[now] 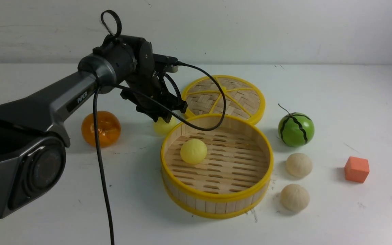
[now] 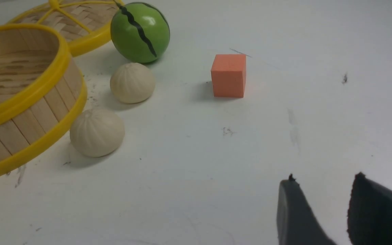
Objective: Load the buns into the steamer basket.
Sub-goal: Use the left arm to grab a steamed stuffed bun, then use the left arm to put the steamed stuffed bun into the steamer
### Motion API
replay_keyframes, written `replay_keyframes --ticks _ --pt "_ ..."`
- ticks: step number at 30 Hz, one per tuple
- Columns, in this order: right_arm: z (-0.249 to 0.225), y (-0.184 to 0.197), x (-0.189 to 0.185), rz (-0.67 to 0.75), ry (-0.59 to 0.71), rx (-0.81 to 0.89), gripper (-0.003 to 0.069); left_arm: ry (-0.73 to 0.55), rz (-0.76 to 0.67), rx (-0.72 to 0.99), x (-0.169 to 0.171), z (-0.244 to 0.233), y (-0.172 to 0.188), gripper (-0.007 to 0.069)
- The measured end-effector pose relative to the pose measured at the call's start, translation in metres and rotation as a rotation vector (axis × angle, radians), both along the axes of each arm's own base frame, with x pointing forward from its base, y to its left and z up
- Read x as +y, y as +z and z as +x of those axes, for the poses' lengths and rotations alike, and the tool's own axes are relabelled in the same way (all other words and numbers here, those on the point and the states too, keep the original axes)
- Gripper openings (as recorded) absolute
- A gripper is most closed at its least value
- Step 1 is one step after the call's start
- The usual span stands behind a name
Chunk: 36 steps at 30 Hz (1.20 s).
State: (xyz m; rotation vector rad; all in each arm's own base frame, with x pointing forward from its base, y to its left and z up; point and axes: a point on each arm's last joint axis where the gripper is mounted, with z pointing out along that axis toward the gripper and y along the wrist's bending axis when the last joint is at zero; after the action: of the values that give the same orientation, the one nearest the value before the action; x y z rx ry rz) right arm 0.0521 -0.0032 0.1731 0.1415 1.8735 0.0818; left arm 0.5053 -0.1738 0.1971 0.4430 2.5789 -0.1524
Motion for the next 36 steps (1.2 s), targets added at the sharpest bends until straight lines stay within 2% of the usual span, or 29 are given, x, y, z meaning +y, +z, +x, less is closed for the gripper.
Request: replay_keyframes --ticks 15,20,22,27,36 --pt "0.000 0.000 0.000 0.000 0.000 0.000 0.0241 0.002 -0.009 -0.031 -0.002 0.006 -0.009 0.0225" --pt "0.000 0.000 0.000 0.000 0.000 0.000 0.0241 0.002 -0.009 -0.031 -0.002 0.006 -0.009 0.0103" --pt "0.000 0.000 0.000 0.000 0.000 0.000 0.0241 0.001 -0.007 -0.031 -0.001 0.006 -0.009 0.0001" --pt "0.000 0.000 0.000 0.000 0.000 0.000 0.0241 0.000 0.003 -0.028 0.000 0.004 -0.005 -0.0013" --pt "0.000 0.000 0.000 0.000 0.000 0.000 0.0241 -0.004 0.026 -0.019 0.010 -0.022 0.065 -0.0013"
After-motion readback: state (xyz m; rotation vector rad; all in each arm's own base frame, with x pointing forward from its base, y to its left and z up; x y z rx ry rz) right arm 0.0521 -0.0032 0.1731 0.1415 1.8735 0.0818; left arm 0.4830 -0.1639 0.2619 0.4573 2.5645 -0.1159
